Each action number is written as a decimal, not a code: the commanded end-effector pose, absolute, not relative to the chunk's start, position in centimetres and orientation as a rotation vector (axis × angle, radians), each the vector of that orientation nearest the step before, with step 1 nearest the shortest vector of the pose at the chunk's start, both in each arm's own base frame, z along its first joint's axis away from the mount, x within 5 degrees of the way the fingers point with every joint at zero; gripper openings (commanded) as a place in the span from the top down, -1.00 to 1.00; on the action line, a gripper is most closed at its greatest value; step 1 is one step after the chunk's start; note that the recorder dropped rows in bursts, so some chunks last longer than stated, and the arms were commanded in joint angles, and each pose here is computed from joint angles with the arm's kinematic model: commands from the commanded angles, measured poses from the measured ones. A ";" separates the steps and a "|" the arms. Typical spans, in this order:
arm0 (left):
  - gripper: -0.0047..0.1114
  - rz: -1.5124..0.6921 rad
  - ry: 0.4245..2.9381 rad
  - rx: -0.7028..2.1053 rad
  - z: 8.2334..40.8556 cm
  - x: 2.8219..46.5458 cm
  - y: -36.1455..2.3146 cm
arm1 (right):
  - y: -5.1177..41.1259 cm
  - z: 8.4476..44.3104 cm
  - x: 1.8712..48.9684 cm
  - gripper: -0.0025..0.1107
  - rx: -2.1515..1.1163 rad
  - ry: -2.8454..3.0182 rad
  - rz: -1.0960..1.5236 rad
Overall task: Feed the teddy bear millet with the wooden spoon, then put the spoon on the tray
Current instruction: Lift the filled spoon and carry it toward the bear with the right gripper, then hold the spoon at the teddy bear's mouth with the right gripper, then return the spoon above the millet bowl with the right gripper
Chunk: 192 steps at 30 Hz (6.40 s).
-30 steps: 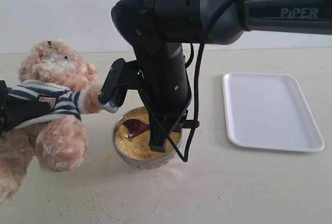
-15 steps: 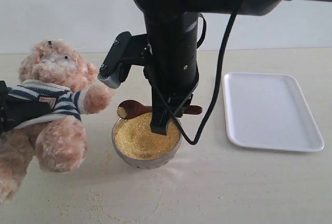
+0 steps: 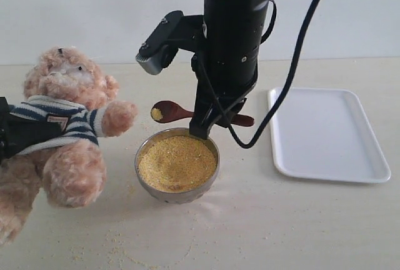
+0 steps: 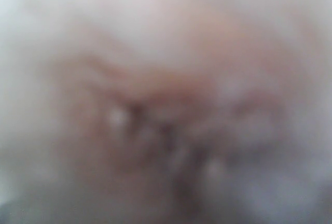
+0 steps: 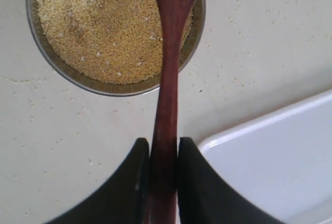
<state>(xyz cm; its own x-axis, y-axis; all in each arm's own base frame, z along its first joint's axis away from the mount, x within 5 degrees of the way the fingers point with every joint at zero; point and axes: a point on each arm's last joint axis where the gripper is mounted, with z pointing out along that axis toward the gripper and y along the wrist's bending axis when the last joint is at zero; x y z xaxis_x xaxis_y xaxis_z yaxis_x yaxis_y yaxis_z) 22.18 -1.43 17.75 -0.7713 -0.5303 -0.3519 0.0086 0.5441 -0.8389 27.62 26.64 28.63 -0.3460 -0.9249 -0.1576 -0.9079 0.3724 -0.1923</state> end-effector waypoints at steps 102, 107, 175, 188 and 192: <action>0.83 -1.307 2.313 -0.536 15.1 20.4 -3.3 | 34.5 30.6 24.0 0.96 -1.793 1.739 -0.334; 0.83 -1.305 2.313 -0.531 15.1 20.4 -3.3 | 34.7 30.8 23.6 0.96 -1.808 1.696 -0.414; 0.83 -1.267 2.309 -0.436 15.1 20.4 -3.3 | 27.0 30.5 27.2 0.96 -1.670 2.243 -0.319; 0.83 -1.356 2.237 -0.369 16.4 21.2 -3.5 | 28.1 27.3 28.0 0.96 -1.722 2.308 -0.317; 0.83 -1.356 2.237 -0.369 16.4 21.2 -3.5 | 28.2 25.7 28.4 0.96 -1.758 2.319 -0.381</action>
<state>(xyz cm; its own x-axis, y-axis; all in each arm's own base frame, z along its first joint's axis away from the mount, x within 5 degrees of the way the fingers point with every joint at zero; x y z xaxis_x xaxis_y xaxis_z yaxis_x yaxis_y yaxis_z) 20.93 -3.41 15.89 -0.8459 -0.4651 -0.2610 -0.0015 0.4914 -0.8709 28.07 28.36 26.59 -0.2721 -0.9610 -0.0488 -0.9102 0.2735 -0.3109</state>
